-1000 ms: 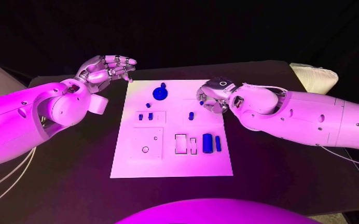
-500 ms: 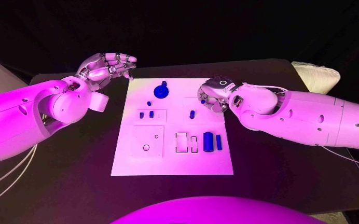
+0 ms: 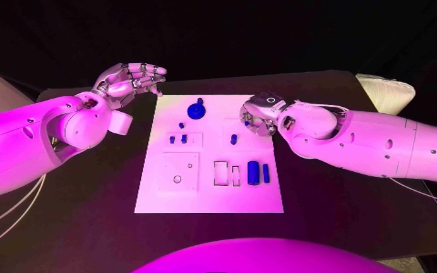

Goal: Assemble the parts on the task board

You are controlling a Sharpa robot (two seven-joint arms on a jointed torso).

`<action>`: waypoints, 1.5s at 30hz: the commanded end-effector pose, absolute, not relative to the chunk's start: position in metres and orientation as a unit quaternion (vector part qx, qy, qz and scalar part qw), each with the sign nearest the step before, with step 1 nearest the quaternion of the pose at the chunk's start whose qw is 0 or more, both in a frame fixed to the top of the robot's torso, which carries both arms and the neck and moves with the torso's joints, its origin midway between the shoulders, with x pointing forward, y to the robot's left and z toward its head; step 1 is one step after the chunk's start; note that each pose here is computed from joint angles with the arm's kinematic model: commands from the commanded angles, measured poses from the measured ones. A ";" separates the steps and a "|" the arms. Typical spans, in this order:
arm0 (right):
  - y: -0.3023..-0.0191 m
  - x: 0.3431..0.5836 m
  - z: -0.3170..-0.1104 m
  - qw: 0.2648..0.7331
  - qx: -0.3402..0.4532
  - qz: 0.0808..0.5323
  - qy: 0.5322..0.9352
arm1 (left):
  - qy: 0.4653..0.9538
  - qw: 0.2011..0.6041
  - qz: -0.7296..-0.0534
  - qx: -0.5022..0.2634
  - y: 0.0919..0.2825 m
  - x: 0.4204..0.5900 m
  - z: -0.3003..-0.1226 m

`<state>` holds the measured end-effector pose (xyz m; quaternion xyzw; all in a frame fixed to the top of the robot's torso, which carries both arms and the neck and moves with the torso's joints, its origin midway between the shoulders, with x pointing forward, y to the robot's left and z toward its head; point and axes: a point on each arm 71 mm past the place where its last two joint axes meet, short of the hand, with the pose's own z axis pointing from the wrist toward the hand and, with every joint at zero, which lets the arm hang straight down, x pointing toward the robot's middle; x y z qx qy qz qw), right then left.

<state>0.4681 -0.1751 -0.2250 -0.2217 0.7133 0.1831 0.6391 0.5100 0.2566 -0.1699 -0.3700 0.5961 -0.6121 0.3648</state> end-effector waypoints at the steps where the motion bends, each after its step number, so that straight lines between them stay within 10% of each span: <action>1: -0.170 0.466 -0.228 0.635 -0.223 0.183 0.717 | 0.592 0.364 -0.616 -0.371 0.256 0.510 -0.169; 45: -0.179 0.461 -0.232 0.658 -0.166 0.202 0.706 | 0.601 0.359 -0.608 -0.373 0.259 0.510 -0.171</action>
